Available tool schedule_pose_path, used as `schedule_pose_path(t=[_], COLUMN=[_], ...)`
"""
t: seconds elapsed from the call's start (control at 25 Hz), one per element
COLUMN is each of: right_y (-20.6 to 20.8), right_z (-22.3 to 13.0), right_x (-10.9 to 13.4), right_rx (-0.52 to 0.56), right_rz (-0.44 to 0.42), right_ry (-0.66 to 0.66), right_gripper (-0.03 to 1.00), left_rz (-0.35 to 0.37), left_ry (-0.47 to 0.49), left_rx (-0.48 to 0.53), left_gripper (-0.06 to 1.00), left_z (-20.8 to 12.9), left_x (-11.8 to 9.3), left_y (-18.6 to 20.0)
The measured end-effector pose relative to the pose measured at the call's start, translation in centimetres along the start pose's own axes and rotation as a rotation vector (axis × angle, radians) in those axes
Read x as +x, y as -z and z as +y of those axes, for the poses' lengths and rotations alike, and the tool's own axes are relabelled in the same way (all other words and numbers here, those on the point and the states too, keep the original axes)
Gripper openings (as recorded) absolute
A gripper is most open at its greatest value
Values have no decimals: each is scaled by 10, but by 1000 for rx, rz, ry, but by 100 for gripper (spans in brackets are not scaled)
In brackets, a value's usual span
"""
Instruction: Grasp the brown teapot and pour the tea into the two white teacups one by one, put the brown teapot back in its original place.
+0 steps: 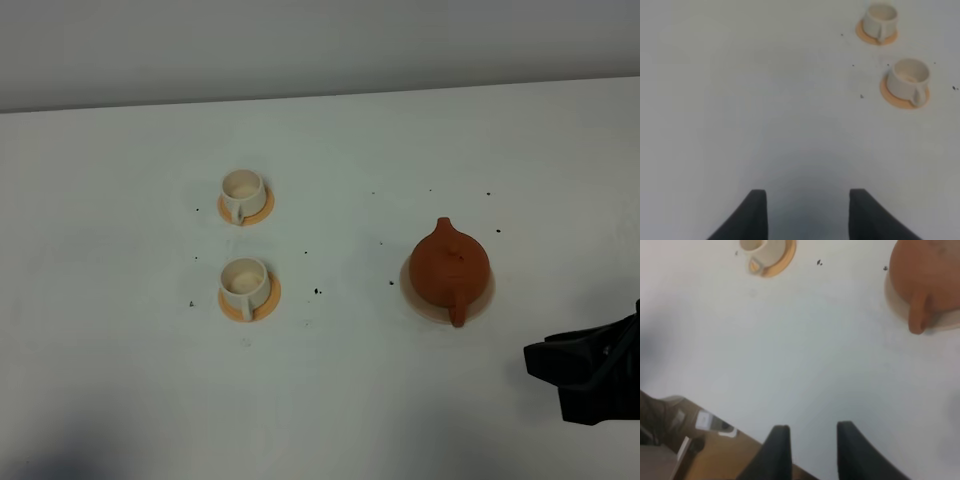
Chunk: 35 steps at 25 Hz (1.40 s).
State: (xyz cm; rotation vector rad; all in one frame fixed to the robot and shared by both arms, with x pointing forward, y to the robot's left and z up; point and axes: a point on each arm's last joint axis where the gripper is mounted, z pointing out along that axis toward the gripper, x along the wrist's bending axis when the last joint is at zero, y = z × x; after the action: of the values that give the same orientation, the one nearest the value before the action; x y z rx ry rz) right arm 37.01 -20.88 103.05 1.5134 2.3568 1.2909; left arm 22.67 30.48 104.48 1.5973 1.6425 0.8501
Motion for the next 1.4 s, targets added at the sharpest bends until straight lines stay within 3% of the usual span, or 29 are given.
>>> schedule_pose_path(t=[0.32,0.44,0.96,1.12,1.4], right_y=[-2,-13,-94,-118,-140], right_z=[10,15,93,110,133], right_x=[-7,-13,-29,-44,-64], right_rx=[-96,-86,231,384,563], right_rz=[-58,-84,-35,-123,-302], right_ry=[-19,-43,-163,-215,-294], right_gripper=[24,24,31,31,31], left_rz=[17,17,17,17,17], left_ry=[7,7,7,7,7], left_rx=[-1,-1,-1,-1,-1], left_gripper=[39,39,39,39,39], left_z=[0,0,0,0,0], left_x=[0,0,0,0,0], left_y=[0,0,0,0,0])
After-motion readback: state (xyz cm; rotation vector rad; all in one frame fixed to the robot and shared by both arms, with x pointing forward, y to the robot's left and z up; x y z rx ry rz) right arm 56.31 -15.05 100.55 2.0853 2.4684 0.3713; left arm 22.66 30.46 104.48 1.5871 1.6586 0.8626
